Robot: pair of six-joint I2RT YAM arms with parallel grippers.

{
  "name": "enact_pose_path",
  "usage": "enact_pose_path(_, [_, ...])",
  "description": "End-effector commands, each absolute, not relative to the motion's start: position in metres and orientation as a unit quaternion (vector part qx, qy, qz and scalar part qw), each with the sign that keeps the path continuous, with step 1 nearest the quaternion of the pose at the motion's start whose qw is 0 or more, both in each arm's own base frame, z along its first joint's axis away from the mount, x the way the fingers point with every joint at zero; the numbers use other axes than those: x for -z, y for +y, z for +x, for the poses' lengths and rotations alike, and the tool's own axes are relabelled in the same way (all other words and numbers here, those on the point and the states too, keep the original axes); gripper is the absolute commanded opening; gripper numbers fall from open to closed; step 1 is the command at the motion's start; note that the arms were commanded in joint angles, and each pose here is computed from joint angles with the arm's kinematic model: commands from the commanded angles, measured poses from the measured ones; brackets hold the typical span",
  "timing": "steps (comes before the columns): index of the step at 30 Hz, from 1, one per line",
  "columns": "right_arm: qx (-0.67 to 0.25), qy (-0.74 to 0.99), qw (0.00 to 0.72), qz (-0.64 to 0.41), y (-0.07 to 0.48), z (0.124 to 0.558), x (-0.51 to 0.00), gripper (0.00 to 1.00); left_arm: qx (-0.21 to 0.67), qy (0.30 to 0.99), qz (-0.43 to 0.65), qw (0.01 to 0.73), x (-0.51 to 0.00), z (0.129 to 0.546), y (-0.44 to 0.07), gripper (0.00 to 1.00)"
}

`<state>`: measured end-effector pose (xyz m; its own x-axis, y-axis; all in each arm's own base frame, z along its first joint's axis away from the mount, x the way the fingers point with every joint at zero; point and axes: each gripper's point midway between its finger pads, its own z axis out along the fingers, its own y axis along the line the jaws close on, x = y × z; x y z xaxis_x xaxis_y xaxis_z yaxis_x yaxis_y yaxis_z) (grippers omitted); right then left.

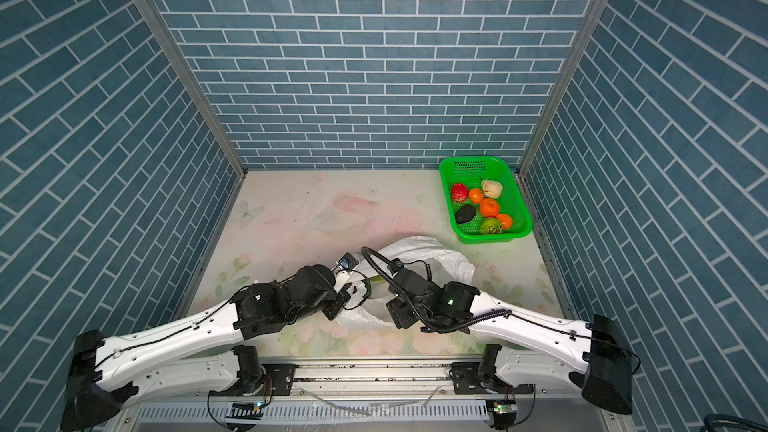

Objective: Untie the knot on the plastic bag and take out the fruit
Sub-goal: 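Return the right gripper to the bag mouth while the left holds the bag, then lower the right gripper into the bag toward the green and yellow fruits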

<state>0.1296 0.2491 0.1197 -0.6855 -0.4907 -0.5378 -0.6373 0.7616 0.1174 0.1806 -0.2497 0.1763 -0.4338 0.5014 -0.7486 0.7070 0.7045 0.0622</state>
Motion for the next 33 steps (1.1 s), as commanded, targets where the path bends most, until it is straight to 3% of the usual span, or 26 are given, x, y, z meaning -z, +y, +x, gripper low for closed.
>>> enact_pose_path(1, [-0.131,0.912,0.250,-0.299,0.248,0.125,-0.101,0.71,0.157,0.837,0.332,0.406,-0.189,0.184,-0.253,0.00])
enact_pose_path(11, [-0.117,0.909,0.226,-0.330,0.254,0.106,-0.072,0.73,0.202,0.835,0.307,0.409,-0.203,0.185,-0.272,0.00])
enact_pose_path(28, [-0.204,0.945,0.185,-0.179,0.298,0.196,-0.091,0.80,0.219,0.828,0.327,0.399,-0.197,0.178,-0.282,0.00])
enact_pose_path(33, [-0.210,0.948,0.212,-0.107,0.302,0.214,-0.106,0.84,0.214,0.830,0.336,0.389,-0.189,0.175,-0.280,0.00])
